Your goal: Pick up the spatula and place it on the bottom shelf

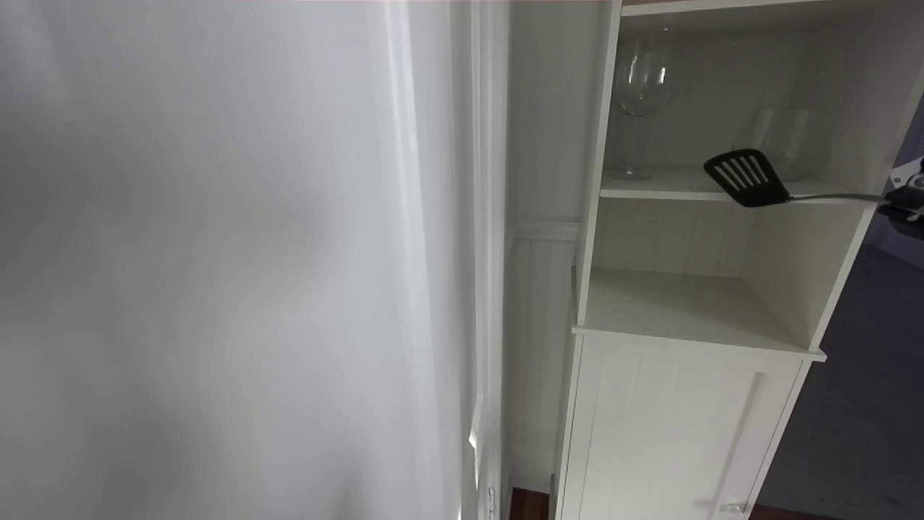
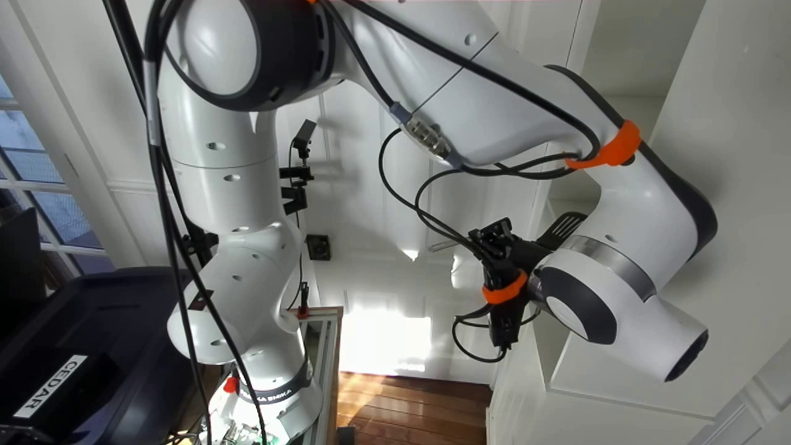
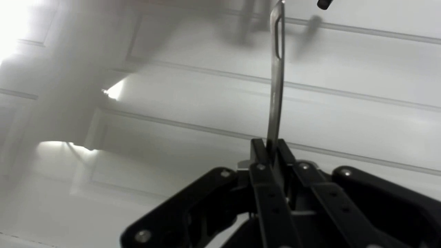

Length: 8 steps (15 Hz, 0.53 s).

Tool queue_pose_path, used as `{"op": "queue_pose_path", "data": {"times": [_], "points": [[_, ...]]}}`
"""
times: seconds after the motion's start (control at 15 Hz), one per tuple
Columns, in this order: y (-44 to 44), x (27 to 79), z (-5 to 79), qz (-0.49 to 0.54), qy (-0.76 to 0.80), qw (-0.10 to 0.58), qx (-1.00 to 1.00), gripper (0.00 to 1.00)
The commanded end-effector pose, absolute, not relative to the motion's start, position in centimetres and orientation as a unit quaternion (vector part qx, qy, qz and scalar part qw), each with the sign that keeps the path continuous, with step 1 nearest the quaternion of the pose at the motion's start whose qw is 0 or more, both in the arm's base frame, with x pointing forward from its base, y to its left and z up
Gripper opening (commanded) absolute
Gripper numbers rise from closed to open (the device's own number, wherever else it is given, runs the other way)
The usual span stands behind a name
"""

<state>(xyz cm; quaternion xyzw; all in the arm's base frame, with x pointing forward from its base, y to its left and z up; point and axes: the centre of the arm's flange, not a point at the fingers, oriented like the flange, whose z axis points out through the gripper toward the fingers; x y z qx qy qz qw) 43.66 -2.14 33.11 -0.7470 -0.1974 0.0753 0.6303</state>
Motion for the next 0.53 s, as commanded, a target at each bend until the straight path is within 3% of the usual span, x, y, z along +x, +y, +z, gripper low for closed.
{"op": "queue_pose_path", "data": {"times": [0.0,0.47], "points": [[-2.5,43.9,33.07,0.106,-0.183,0.617,-0.758,0.03],[-2.99,43.47,32.55,0.167,-0.15,0.592,-0.774,0.03]]}}
